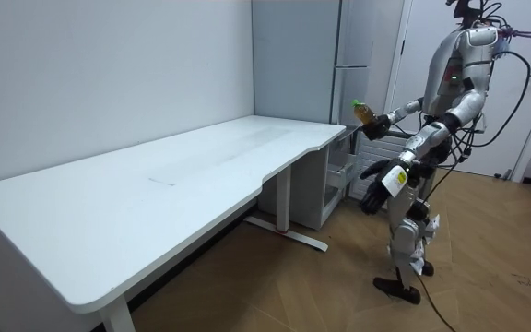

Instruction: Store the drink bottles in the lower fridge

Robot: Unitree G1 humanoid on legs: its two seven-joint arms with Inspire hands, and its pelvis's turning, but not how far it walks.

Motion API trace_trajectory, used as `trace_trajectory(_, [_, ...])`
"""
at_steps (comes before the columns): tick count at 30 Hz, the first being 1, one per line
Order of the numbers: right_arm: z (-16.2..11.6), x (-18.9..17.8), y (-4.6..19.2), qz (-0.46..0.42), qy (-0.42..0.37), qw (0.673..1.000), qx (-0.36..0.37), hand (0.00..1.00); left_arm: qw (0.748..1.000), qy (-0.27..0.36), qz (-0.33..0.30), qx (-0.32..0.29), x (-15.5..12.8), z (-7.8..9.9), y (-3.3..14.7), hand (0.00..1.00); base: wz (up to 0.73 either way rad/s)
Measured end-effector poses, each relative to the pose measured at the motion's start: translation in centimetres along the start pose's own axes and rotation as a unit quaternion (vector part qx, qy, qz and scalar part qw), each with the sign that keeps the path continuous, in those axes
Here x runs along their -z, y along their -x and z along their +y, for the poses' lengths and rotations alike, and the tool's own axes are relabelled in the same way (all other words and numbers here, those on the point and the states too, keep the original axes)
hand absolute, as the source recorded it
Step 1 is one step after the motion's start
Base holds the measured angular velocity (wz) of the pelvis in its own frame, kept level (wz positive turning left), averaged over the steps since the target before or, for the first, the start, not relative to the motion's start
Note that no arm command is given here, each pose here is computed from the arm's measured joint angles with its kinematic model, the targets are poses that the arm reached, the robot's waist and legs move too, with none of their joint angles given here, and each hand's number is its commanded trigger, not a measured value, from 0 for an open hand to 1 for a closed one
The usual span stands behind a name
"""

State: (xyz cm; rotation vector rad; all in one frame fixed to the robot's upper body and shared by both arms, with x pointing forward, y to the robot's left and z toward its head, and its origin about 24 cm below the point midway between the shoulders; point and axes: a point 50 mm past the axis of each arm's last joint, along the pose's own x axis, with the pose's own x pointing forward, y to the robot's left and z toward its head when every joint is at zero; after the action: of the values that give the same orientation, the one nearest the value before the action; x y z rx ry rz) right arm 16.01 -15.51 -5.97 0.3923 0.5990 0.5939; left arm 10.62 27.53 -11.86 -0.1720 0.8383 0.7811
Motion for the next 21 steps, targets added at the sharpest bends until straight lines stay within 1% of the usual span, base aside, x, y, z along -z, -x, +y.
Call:
trace_trajectory(1, [0.0,0.0,0.0,-0.001,-0.003,1.000,0.002,1.00,1.000,-0.013,0.016,-0.001,0.9,0.3,0.1,0.00,0.03])
trace_trajectory(3, [0.0,0.1,0.0,-0.007,-0.020,1.000,0.005,1.00,0.998,-0.048,0.035,0.008,2.1,0.3,0.2,0.00,0.02])
trace_trajectory(5, [-0.1,0.2,0.0,-0.011,-0.036,0.999,0.012,1.00,0.993,-0.103,0.061,0.021,3.7,0.6,0.4,0.00,0.00])
trace_trajectory(8, [-0.1,0.6,0.2,-0.016,-0.060,0.998,0.024,1.00,0.984,-0.151,0.088,0.030,5.2,1.2,0.6,0.00,0.00])
trace_trajectory(11, [-0.4,0.9,0.4,-0.020,-0.079,0.996,0.036,1.00,0.980,-0.164,0.106,0.031,5.9,1.6,0.7,0.00,0.00])
trace_trajectory(15, [-1.1,1.9,0.7,-0.003,-0.093,0.993,0.066,1.00,0.977,-0.180,0.104,0.045,5.8,1.5,0.7,0.00,-0.01])
trace_trajectory(20, [-1.7,2.3,1.1,0.003,-0.098,0.991,0.094,1.00,0.961,-0.255,0.090,0.066,6.0,0.9,0.9,0.00,-0.06])
trace_trajectory(21, [-1.7,2.3,1.1,0.003,-0.098,0.991,0.096,1.00,0.959,-0.259,0.090,0.067,6.1,0.9,0.9,0.00,-0.05])
